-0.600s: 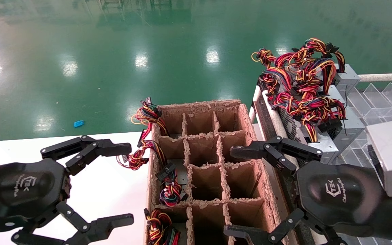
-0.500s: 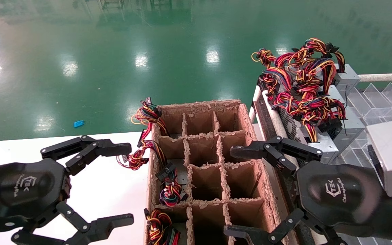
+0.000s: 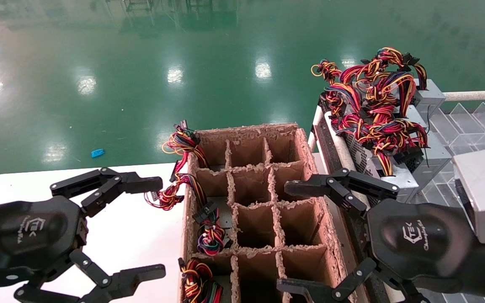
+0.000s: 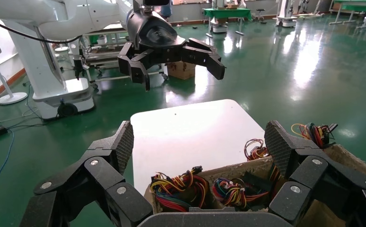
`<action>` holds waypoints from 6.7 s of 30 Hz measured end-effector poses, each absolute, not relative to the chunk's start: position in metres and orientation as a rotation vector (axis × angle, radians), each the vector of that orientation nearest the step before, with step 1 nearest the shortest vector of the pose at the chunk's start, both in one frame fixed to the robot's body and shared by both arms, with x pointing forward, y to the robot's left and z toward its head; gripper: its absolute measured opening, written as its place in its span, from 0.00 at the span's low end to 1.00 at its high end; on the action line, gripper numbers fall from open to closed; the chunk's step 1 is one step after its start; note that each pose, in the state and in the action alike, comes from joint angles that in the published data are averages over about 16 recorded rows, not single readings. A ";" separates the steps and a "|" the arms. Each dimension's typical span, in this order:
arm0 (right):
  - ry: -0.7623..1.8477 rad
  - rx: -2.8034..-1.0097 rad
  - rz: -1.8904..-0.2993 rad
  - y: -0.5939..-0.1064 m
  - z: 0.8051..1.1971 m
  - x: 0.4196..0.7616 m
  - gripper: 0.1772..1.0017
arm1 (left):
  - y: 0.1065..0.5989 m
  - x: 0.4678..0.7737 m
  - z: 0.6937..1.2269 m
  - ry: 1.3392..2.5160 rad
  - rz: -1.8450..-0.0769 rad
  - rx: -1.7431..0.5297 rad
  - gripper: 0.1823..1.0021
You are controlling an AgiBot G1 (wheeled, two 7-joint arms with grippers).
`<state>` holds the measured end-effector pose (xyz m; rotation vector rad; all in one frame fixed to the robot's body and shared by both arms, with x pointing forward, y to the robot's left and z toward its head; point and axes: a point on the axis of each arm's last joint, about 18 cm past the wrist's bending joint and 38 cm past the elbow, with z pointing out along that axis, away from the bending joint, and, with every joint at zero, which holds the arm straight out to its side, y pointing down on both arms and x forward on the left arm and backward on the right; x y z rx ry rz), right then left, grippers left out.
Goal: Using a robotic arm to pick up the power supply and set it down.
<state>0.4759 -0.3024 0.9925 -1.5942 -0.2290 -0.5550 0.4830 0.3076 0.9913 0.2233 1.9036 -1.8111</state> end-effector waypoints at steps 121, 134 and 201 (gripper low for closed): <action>-0.306 -2.013 -0.857 -0.169 0.941 0.594 0.72 | 0.308 0.483 0.991 1.904 -1.811 0.223 0.01; -0.314 -2.028 -0.883 -0.162 0.940 0.599 0.55 | 0.308 0.483 0.991 1.904 -1.811 0.223 0.01; -1.215 -1.659 -1.625 -0.211 1.154 0.510 0.16 | 0.308 0.483 0.991 1.904 -1.811 0.223 0.01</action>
